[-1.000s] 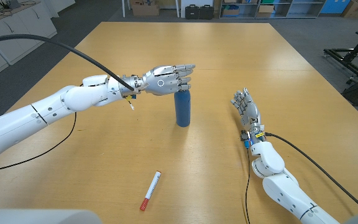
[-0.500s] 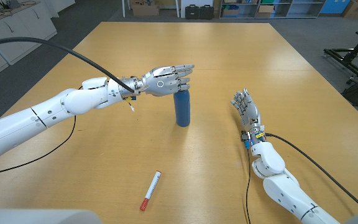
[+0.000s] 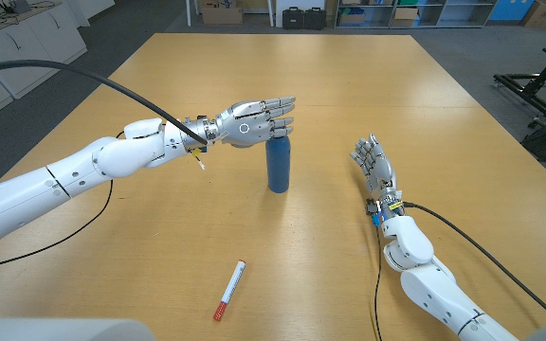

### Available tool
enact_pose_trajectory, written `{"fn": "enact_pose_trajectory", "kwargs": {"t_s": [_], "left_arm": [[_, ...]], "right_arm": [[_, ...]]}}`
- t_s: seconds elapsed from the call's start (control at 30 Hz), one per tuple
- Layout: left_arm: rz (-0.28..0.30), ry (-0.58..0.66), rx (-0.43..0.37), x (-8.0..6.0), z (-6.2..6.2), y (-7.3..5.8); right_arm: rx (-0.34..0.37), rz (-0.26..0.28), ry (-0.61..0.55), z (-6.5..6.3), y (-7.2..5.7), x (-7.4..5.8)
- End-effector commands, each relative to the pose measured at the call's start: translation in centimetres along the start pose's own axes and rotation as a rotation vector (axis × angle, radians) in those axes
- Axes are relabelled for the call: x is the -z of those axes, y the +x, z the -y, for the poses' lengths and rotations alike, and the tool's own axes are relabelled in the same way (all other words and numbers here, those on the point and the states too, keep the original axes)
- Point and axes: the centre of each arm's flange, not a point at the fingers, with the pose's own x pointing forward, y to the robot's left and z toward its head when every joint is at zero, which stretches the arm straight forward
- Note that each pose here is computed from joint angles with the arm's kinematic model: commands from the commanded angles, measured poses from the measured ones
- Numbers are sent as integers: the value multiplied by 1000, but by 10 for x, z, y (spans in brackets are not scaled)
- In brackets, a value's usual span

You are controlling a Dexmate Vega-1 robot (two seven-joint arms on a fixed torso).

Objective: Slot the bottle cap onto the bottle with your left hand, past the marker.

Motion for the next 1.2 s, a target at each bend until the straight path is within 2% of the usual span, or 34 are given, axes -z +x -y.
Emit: {"fn": "enact_pose_trajectory", "kwargs": {"t_s": [0.03, 0.27, 0.93, 1.2], "left_arm": [[-11, 28, 5, -1, 3, -1], [-16, 41, 8, -1, 2, -3], [-41, 77, 100, -1, 1, -7], [-73, 83, 118, 3, -2, -7]], "right_arm": [[4, -2, 1, 0, 0, 1], [-1, 0, 0, 0, 2, 1], [3, -5, 0, -2, -1, 1], [5, -1, -3, -2, -3, -1]]}}
